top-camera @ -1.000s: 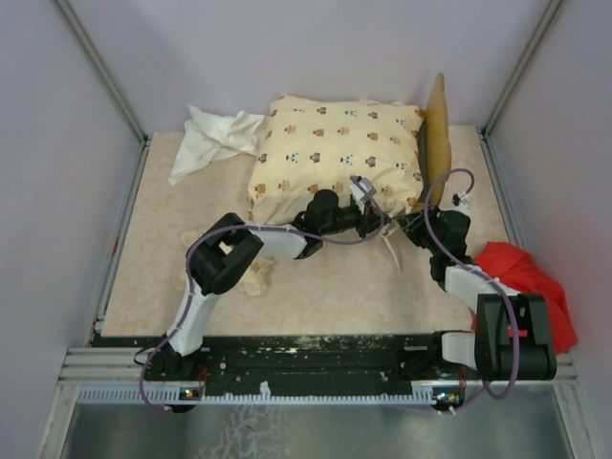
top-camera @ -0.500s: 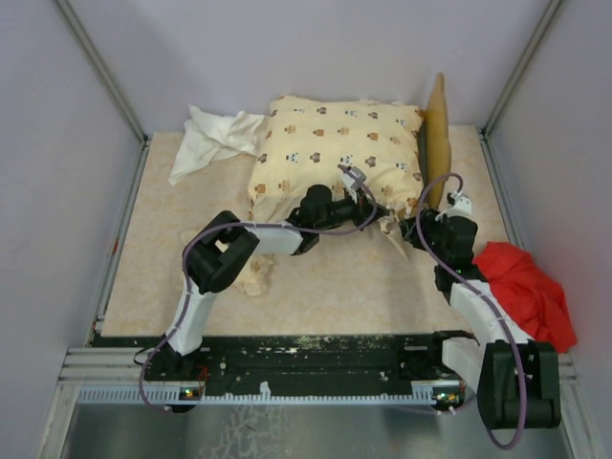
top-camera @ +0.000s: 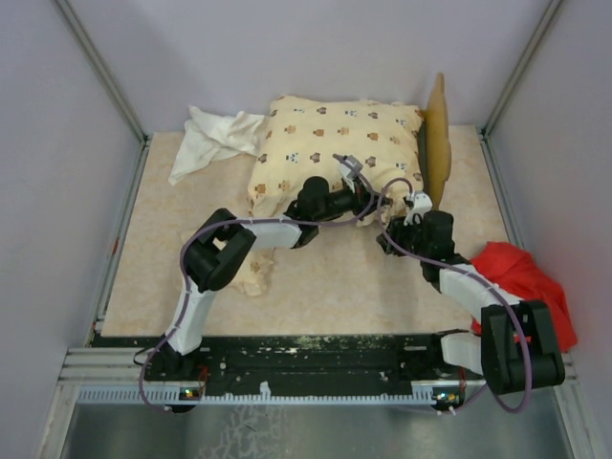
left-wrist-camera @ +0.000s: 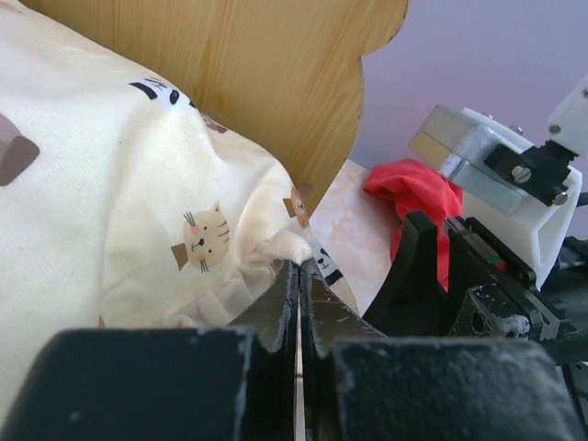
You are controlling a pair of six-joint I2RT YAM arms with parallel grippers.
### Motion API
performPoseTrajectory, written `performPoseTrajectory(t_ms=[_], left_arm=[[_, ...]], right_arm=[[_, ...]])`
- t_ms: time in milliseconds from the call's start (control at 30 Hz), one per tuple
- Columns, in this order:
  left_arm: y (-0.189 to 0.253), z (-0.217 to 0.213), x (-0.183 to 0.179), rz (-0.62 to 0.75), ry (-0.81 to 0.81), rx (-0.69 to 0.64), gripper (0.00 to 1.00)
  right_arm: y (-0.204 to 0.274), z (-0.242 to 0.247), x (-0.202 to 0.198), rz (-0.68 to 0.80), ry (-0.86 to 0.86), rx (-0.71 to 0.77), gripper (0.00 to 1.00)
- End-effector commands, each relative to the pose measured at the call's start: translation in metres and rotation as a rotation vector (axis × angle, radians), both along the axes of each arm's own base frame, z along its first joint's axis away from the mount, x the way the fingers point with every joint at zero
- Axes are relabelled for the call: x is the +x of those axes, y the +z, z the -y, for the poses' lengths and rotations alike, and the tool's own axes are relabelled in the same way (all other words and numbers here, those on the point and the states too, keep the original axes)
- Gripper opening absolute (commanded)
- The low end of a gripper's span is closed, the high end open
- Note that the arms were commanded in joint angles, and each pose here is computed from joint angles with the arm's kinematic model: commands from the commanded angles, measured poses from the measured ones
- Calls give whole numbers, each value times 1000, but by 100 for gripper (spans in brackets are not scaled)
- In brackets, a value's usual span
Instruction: Set up the pet bed
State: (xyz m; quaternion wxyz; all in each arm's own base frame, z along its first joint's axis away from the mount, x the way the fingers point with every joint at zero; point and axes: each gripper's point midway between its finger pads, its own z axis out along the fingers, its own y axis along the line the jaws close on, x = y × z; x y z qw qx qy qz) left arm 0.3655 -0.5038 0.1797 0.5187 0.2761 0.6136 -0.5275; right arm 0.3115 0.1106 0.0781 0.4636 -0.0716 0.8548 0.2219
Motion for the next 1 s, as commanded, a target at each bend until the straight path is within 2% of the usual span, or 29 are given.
performPoseTrajectory(t_ms=[0, 167, 200, 267, 300, 400, 500, 600, 800, 967], left_arm=[[31, 3, 1, 40, -10, -53, 0], [33, 5, 4, 35, -6, -60, 0], [34, 5, 4, 32, -6, -63, 0], [37, 5, 5, 29, 0, -69, 0], [38, 5, 6, 26, 8, -71, 0], [50, 2, 18, 25, 73, -85, 0], [72, 3, 25, 47, 99, -155, 0], [89, 9, 29, 68, 107, -191, 0], [113, 6, 36, 145, 152, -204, 0], [138, 4, 29, 197, 133, -252, 0]], right_arm=[[35, 0, 31, 141, -4, -36, 44], [29, 8, 40, 106, -67, -48, 40], [29, 10, 41, 104, -88, -46, 33], [27, 14, 39, 80, -133, -25, 5], [23, 18, 36, 62, -169, -10, 0], [19, 33, 32, 46, -291, 95, 0], [14, 51, 34, 26, -406, 205, 0], [7, 77, 38, 29, -556, 204, 0], [13, 101, 48, 90, -694, 252, 0], [-11, 114, 49, 12, -802, 272, 0]])
